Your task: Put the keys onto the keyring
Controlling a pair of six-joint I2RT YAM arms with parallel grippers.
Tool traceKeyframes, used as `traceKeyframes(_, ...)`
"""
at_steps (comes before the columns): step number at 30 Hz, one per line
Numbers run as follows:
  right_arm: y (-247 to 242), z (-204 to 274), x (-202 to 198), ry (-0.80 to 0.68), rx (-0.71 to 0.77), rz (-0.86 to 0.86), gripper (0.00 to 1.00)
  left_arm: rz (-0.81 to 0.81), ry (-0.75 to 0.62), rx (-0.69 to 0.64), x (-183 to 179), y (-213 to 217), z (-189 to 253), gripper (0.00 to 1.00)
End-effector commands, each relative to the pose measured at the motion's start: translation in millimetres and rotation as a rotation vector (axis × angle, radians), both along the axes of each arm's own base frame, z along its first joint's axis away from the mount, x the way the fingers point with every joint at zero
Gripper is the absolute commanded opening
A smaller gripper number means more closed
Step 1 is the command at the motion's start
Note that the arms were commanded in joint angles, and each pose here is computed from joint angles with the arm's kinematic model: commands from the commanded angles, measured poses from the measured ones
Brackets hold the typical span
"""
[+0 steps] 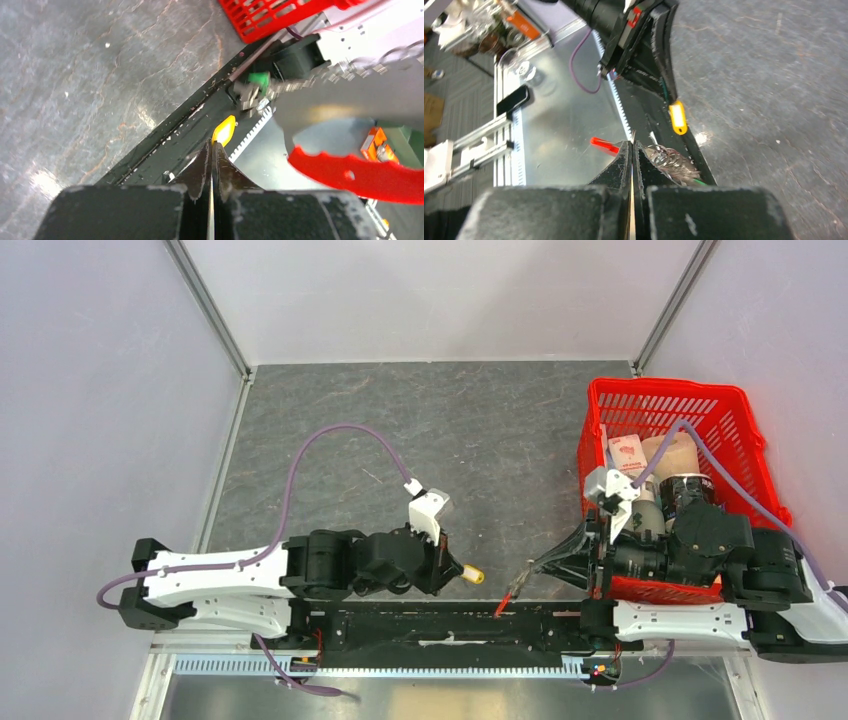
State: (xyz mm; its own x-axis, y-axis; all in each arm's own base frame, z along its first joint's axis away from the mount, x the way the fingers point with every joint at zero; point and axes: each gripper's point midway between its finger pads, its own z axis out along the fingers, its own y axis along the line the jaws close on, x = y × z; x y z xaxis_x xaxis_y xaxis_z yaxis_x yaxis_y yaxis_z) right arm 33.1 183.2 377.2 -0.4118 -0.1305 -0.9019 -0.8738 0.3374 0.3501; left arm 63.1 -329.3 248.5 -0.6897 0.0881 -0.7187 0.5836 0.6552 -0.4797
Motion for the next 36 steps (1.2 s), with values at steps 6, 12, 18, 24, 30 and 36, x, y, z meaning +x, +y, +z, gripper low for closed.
traceKeyframes(6, 40.2, 15.5, -23.2, -0.075, -0.005, 0.228, 0.0, -0.06, -0.269, 0.097, 24.8, 16.0, 44.4, 0.02)
traceKeyframes(12, 43.1, 11.9, -16.1, -0.071, 0.001, 0.185, 0.0, -0.04, -0.261, 0.169, 30.7, 22.2, 21.2, 0.02)
traceKeyframes(18, 44.4, 5.6, -13.9, -0.045, 0.008, 0.159, 0.0, 0.1, -0.321, 0.376, 67.3, 32.1, -25.8, 0.02)
traceKeyframes(24, 41.0, -3.6, -12.8, -0.01, 0.0, 0.132, 0.0, 0.212, -0.242, 0.578, 115.1, 40.9, -103.6, 0.02)
traceKeyframes(30, 35.3, -14.6, -11.3, 0.009, -0.019, 0.109, 0.0, 0.212, -0.164, 0.634, 139.8, 23.1, -169.4, 0.03)
traceKeyframes(36, 29.1, -21.8, -9.3, 0.013, -0.038, 0.09, 0.0, 0.193, -0.153, 0.604, 140.5, 10.5, -163.0, 0.69)
